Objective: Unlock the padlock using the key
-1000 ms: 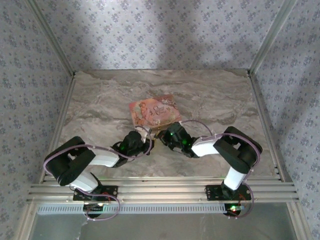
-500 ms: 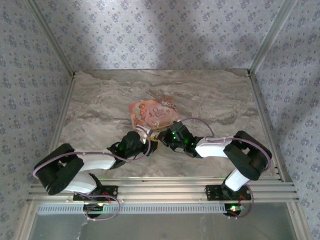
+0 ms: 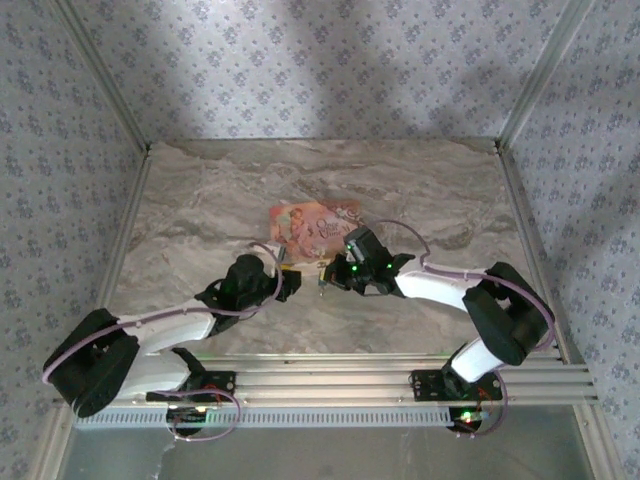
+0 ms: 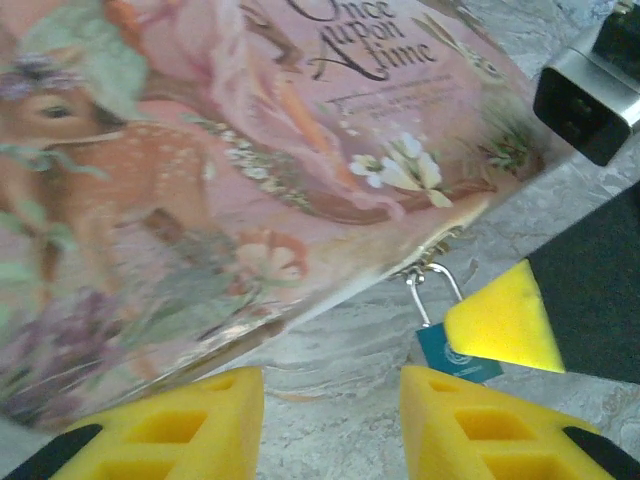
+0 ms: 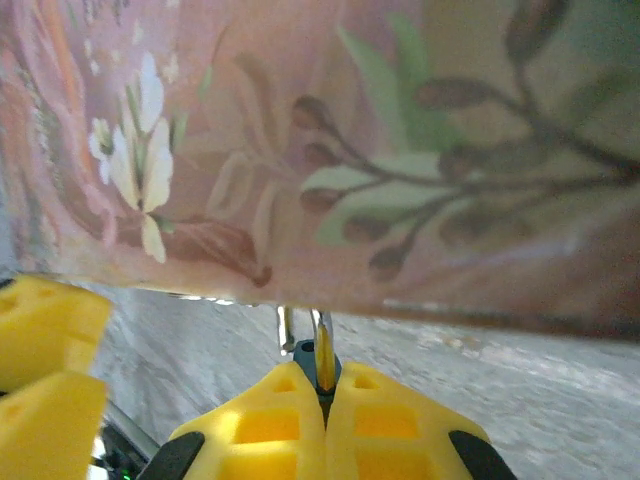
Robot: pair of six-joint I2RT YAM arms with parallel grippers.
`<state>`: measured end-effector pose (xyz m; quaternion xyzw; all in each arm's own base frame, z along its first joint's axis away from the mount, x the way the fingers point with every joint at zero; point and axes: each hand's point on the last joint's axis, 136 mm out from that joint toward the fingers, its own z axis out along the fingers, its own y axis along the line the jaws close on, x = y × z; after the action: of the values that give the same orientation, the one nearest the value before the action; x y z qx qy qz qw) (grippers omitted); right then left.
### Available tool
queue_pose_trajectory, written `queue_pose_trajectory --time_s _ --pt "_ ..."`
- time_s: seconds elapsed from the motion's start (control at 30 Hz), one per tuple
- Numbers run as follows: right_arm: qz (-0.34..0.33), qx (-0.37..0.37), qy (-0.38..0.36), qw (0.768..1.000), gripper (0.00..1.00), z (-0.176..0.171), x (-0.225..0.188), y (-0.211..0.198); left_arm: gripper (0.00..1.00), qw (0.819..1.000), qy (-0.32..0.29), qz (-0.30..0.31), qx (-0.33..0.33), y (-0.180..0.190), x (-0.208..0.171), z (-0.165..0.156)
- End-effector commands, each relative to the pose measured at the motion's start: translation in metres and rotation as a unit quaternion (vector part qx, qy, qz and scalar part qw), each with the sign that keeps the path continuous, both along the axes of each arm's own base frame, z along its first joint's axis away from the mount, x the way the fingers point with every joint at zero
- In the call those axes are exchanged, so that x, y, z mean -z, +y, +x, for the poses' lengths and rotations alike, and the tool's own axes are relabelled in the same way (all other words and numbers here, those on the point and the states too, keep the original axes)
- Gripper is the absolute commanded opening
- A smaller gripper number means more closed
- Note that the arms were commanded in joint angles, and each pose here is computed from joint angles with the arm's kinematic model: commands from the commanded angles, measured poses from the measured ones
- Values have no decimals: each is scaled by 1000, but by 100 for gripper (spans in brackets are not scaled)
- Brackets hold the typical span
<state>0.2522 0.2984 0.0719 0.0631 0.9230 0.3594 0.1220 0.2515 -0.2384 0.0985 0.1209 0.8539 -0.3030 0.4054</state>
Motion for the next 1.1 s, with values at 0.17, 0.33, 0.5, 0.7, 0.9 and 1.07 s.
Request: queue_pose_trajectory --time_s 0.17,0.33,0.5,0.7,0.9,1.07 --pt "-80 -49 -24 995 0 -1 -12 -14 41 998 25 7 -51 23 2 6" --pt "-112 -67 -36 991 0 4 -18 -18 41 998 25 7 -55 28 1 4" --pt "-145 -95 -48 984 0 7 -20 -20 42 998 23 9 -56 32 0 1" --pt "-202 -130 -58 969 0 9 -14 -28 43 999 24 2 -48 29 -5 0" --pt "-256 -144 -89 952 0 13 -9 -32 42 998 34 -18 -47 22 -4 3" --pt "-343 -174 -144 912 0 16 -10 -41 43 998 41 -26 -44 18 -5 4"
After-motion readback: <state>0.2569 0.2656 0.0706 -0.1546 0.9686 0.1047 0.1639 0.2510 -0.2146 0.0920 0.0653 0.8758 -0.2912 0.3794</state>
